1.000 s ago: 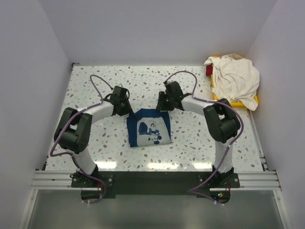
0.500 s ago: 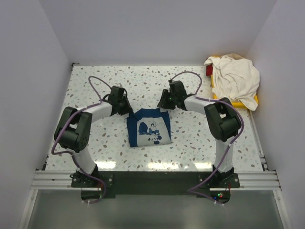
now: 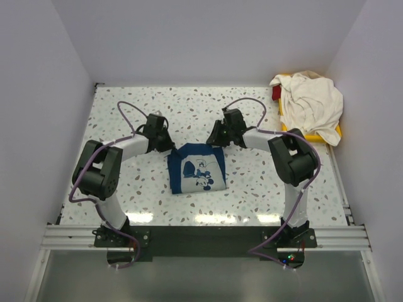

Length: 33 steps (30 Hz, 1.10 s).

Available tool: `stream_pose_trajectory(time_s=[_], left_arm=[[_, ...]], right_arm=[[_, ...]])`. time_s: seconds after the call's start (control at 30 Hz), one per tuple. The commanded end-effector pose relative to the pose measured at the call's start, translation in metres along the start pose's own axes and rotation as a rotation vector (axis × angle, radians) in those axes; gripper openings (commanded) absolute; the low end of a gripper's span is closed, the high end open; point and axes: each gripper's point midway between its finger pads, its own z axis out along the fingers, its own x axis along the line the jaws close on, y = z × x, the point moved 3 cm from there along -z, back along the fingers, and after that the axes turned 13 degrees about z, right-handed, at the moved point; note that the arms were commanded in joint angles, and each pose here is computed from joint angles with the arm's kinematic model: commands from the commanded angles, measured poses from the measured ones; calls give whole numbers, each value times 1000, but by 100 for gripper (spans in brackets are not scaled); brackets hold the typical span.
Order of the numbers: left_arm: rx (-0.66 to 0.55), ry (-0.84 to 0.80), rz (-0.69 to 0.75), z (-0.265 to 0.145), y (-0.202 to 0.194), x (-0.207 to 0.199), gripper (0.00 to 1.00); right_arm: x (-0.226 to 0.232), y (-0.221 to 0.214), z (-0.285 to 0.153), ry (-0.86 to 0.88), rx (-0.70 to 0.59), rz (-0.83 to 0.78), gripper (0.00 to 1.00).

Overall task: Fold and stack the t-shirts
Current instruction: Fold the tshirt

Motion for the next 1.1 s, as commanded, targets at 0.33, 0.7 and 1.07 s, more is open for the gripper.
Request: stream_pose_trajectory(time_s=[0.33,0.7,1.07], left_arm=[[-76,-18,1,-25,21,-7,0],[-110,-19,-1,-62,21,-6,0],[-85,22,-28,-47,28,4,0]], right_arm=[[22,9,-25,37,-53,0,2],[37,29,-94,-74,-192,-80,0],[20,42,-86,-222,-216,-162,3]])
